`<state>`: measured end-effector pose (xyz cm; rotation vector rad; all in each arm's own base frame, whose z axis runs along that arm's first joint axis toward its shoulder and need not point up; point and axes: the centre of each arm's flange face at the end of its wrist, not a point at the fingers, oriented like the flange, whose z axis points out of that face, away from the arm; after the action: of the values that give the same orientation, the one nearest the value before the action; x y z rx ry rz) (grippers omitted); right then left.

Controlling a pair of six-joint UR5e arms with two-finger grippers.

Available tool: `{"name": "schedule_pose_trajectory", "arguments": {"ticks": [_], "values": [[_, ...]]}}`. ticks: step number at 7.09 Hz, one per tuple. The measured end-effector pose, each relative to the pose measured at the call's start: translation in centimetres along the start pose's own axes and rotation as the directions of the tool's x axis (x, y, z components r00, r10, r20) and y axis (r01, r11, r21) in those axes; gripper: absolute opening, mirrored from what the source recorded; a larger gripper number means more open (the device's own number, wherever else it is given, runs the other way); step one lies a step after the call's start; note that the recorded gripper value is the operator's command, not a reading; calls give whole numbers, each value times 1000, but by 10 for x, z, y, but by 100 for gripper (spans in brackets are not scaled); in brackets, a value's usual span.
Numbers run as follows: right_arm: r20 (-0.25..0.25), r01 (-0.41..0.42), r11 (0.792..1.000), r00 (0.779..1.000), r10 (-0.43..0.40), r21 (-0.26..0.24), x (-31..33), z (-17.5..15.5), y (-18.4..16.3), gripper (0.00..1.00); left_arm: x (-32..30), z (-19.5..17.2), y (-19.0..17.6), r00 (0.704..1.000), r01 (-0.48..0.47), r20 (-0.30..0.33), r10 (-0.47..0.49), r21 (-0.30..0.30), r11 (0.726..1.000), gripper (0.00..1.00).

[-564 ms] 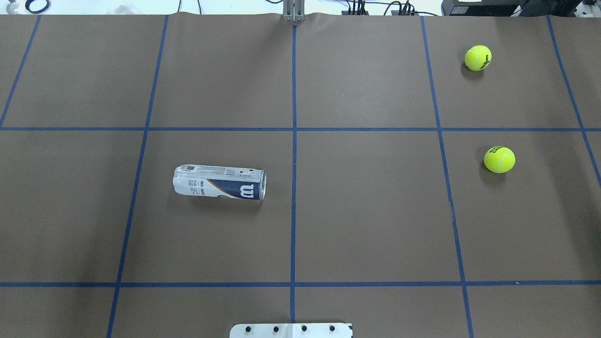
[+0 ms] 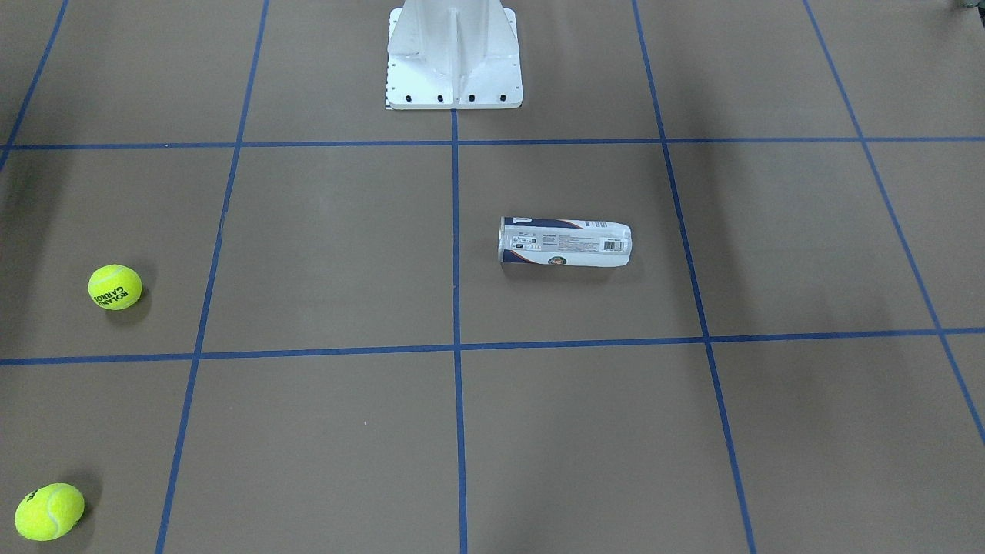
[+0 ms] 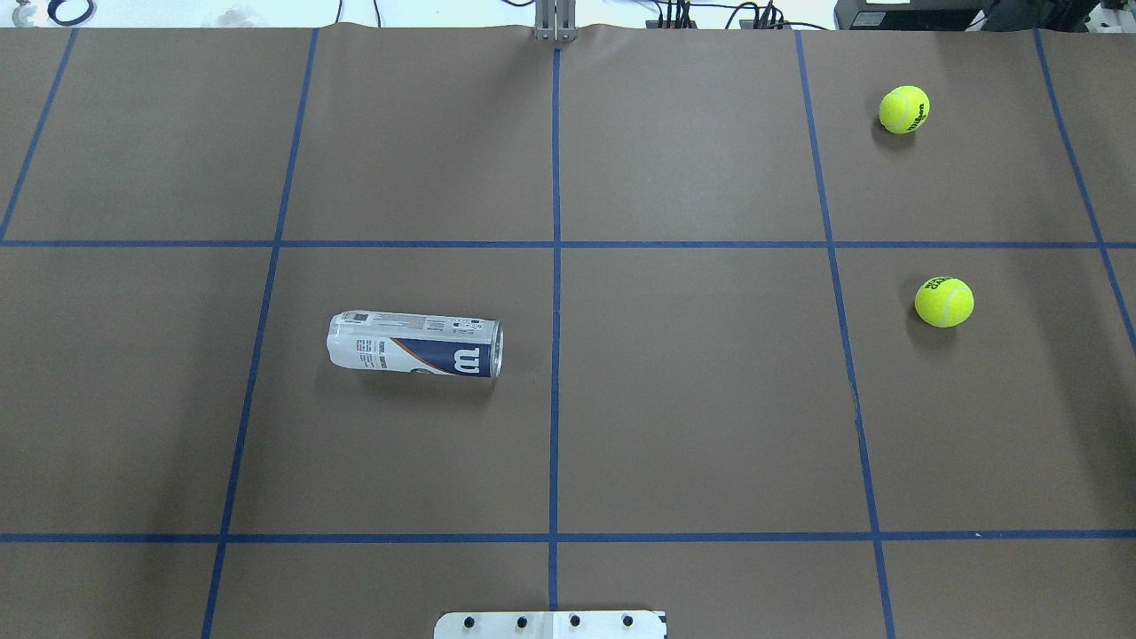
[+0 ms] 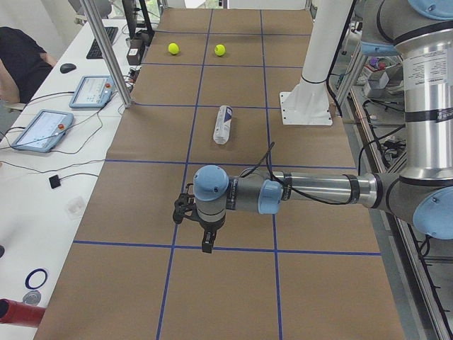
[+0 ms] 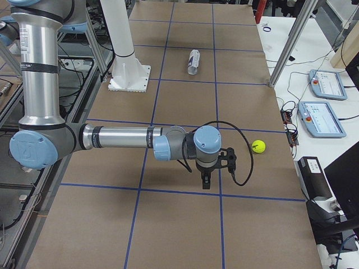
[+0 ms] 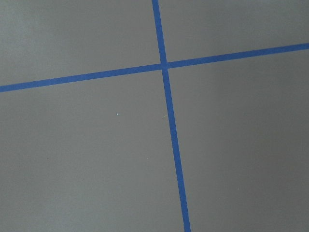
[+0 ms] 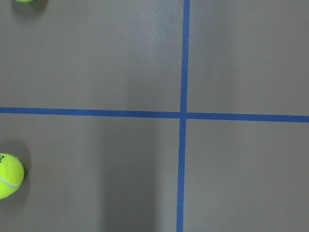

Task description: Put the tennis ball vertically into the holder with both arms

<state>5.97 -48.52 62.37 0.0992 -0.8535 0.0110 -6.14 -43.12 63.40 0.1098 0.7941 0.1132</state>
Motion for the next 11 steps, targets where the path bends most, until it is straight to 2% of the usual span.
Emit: {"name": "schedule_pose_trajectory", "arguments": {"ticks": [3, 4, 6, 7, 9, 10, 11], "values": [[1, 3, 1000, 1000, -3, 3, -1, -1, 0, 100, 7, -6, -9, 1000, -15, -6, 15, 15, 1000, 100], [1, 5, 1000, 1000, -5, 4, -2, -1, -1, 100, 24, -22, -23, 998, -60, -25, 62, 59, 996, 100], [2, 12, 1000, 1000, -12, 11, -5, -4, -4, 100, 93, -66, -55, 969, -203, -104, 224, 182, 962, 100], [4, 20, 1000, 1000, -20, 17, -9, -7, -5, 100, 154, -78, -78, 928, -324, -114, 354, 216, 921, 100], [9, 28, 999, 1000, -28, 24, -14, -12, -6, 100, 286, -72, -131, 809, -561, -47, 587, 241, 792, 99], [12, 29, 999, 999, -30, 25, -15, -12, -6, 100, 341, -71, -147, 749, -632, -34, 661, 262, 729, 99], [13, 31, 999, 999, -32, 26, -16, -12, -6, 100, 398, -67, -153, 684, -690, -52, 727, 278, 668, 99]]}}
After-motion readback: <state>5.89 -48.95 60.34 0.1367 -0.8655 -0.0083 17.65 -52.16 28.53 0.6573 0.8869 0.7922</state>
